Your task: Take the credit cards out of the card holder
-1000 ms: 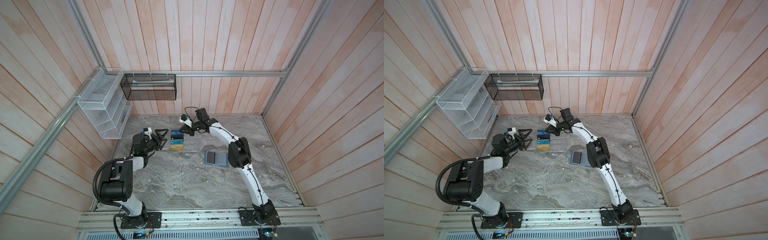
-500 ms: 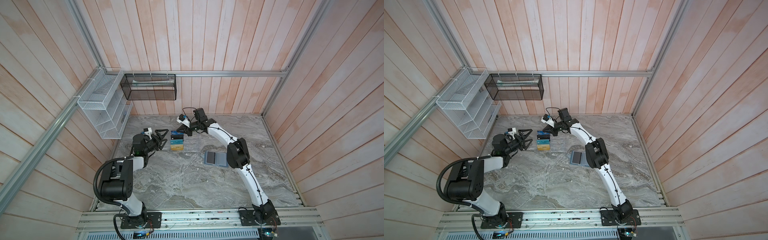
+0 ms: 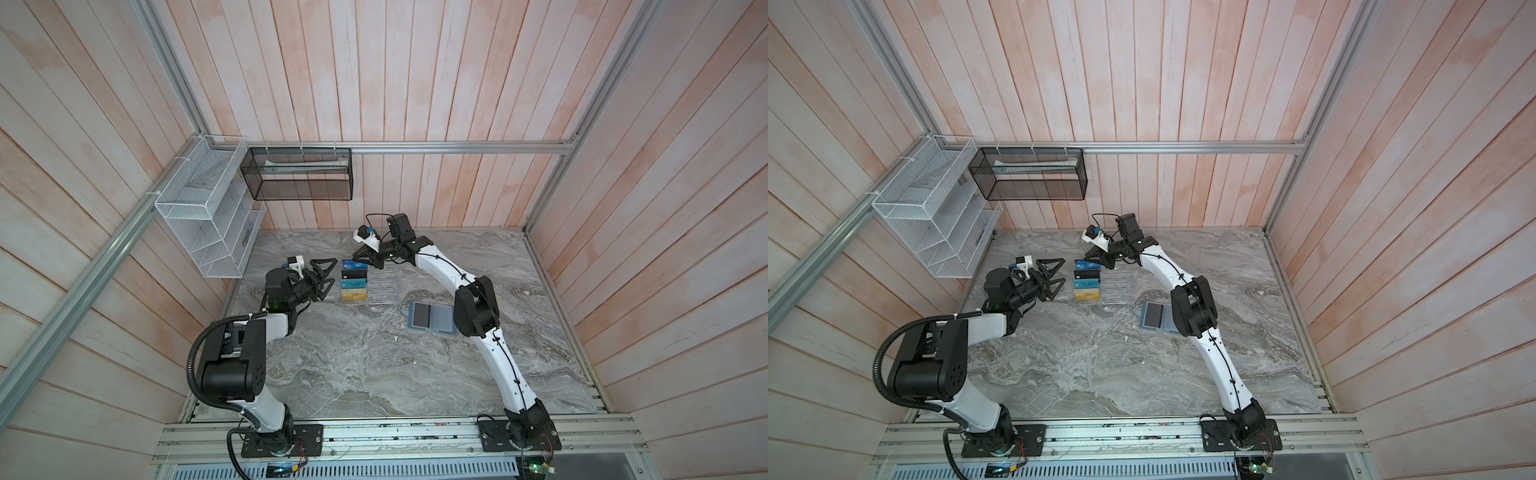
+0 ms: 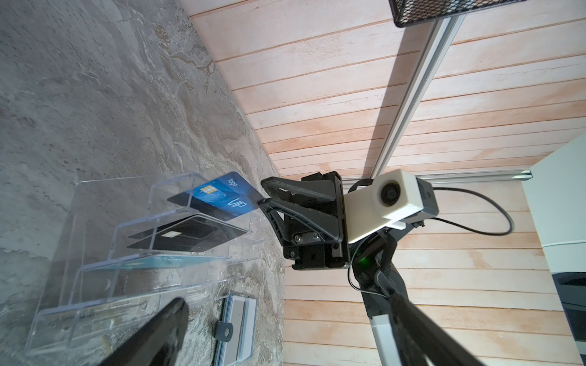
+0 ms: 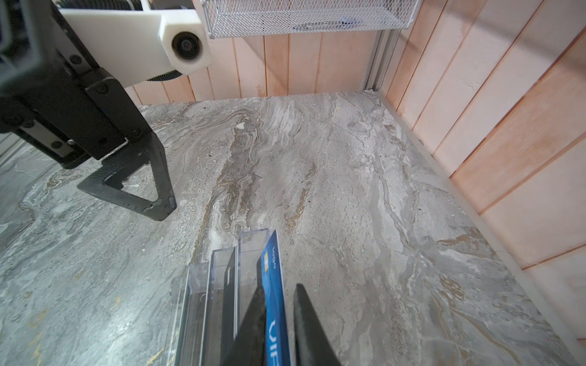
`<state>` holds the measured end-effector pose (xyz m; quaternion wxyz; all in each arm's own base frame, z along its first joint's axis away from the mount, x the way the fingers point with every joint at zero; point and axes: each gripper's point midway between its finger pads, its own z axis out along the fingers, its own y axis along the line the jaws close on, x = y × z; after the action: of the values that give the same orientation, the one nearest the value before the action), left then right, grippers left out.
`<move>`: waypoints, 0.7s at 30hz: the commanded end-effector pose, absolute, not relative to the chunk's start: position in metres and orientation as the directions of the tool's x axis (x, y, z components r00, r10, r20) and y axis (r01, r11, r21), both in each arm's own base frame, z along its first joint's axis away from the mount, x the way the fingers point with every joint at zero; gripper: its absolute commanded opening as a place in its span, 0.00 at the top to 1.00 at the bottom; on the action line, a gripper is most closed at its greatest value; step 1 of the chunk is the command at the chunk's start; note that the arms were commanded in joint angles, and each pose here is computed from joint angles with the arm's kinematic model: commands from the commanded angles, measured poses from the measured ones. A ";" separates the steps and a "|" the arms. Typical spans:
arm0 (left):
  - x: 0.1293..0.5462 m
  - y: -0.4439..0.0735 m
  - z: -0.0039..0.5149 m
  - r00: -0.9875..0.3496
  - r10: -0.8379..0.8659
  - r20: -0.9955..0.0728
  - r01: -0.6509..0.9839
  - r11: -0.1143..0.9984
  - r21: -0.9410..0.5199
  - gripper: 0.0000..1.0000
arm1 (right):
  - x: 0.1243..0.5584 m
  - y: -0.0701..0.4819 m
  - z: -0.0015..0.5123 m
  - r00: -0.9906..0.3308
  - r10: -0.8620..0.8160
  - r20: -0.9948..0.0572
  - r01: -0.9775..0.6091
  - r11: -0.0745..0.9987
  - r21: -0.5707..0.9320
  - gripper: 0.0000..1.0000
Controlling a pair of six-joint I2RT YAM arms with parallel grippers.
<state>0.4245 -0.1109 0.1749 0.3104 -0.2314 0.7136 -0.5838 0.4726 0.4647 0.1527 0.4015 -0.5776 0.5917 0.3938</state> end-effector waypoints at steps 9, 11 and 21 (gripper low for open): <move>0.415 -0.120 0.197 -0.702 -0.676 -0.225 0.090 0.229 -0.969 0.00 | 0.466 0.452 0.184 -0.010 -0.331 -0.944 -0.999 0.049 -0.006 0.76; 0.413 -0.121 0.201 -0.701 -0.673 -0.236 0.095 0.239 -0.966 0.00 | 0.465 0.446 0.193 -0.012 -0.316 -0.949 -0.998 0.062 -0.008 0.75; 0.406 -0.121 0.220 -0.686 -0.644 -0.338 0.130 0.349 -0.928 0.00 | 0.465 0.413 0.257 -0.041 -0.227 -0.973 -0.983 0.185 -0.002 0.41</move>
<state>0.4041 -0.1236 0.2071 0.3326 -0.1928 0.7306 -0.5644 0.4595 0.4228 0.2188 0.4384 -0.5215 0.6140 0.3986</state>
